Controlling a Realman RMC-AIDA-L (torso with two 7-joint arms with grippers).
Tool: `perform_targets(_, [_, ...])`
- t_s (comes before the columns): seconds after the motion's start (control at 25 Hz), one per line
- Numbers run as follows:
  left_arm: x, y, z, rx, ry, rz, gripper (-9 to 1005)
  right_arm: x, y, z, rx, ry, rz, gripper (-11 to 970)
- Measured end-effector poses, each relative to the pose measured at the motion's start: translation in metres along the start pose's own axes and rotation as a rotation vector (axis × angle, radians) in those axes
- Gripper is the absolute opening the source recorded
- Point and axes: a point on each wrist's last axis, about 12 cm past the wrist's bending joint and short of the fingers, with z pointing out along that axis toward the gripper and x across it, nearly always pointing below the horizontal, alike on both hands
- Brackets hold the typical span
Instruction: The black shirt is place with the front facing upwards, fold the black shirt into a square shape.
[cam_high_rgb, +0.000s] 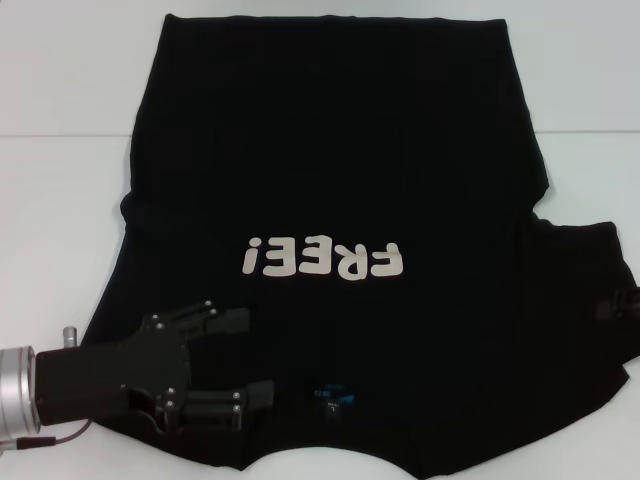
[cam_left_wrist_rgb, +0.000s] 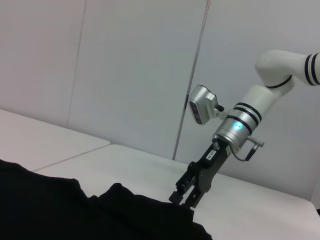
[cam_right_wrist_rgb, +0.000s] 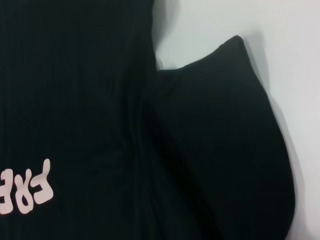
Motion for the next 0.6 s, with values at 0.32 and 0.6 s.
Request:
perform_targets(0.32, [0.0002,0.0001,0.0005,-0.002,0.0,-0.001,937,-0.0028,0.0022,0.0036,0.012,-0.012,-0.01,796])
perform_targets(0.6, [0.0001,0.0001,0.0006,-0.002,0.0,-0.011,937,-0.0046,0.0044,0.0078,0.02,-0.017,-0.019,795])
